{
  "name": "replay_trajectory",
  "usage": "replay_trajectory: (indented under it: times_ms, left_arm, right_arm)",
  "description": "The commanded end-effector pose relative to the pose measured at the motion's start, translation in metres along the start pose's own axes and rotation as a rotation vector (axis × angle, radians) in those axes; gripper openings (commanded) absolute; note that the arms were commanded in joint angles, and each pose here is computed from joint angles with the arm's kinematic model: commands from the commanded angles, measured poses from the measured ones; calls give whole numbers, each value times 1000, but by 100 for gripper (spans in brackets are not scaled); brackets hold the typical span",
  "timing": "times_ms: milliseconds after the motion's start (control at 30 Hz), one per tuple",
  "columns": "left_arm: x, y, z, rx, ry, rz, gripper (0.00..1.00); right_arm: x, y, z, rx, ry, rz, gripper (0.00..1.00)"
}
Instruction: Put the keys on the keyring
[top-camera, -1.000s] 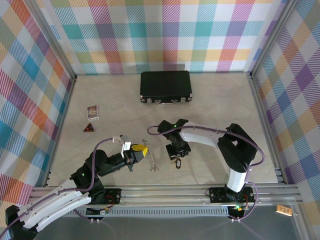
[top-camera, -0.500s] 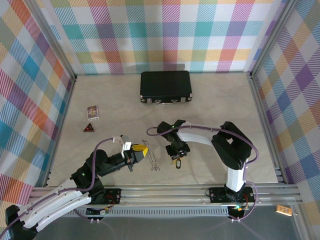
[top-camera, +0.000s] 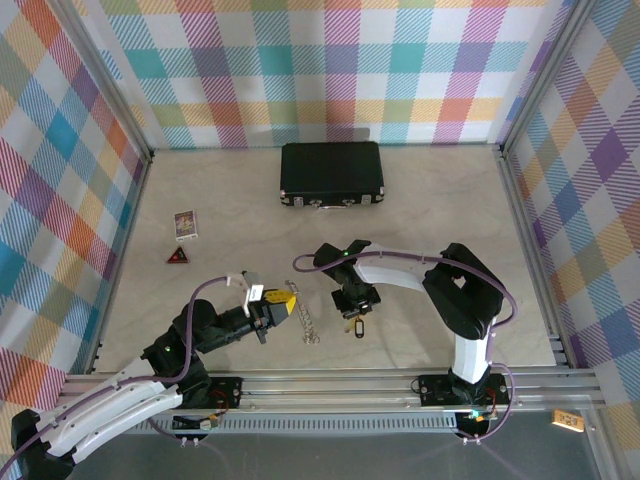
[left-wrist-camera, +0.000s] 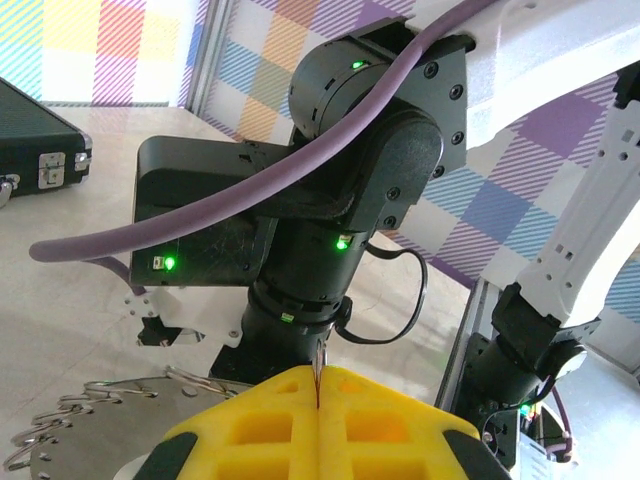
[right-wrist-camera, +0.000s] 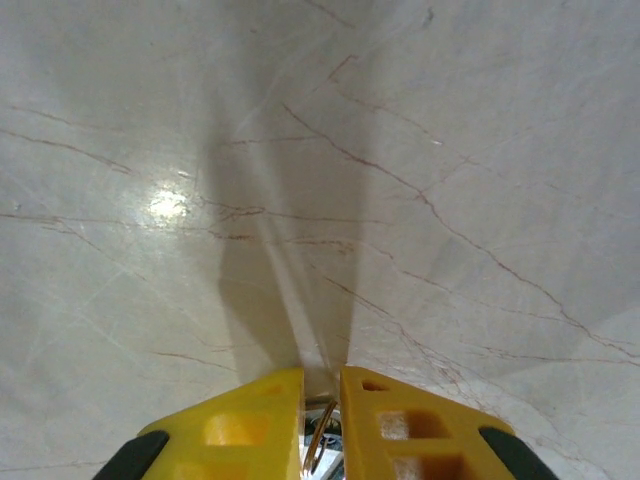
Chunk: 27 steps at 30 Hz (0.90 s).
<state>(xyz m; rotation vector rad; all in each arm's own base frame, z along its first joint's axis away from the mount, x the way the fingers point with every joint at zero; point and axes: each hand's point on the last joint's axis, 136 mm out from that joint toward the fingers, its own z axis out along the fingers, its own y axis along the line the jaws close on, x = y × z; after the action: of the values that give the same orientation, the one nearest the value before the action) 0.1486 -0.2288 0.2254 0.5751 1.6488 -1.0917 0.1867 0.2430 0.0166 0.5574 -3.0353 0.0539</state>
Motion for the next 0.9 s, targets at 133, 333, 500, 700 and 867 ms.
replay_trajectory:
  times_ms: [133,333,500,700,867]
  left_arm:
    - [-9,-4,-1,21,-40,16,0]
    - [-9,-4,-1,26,-40,15,0]
    - [-9,-4,-1,26,-41,16,0]
    - [-10,-5,-2,29,-43,17,0]
    - [-12,-6,-4,28,-53,21,0]
  right_arm:
    - [5,-6,-16,16,-21,14,17]
    - [7,-6,-14,15,-16,13,16]
    - [8,-7,-14,16,-12,8,13]
    - [10,-8,-12,21,-2,5,14]
    - [12,-9,-12,17,4,10,15]
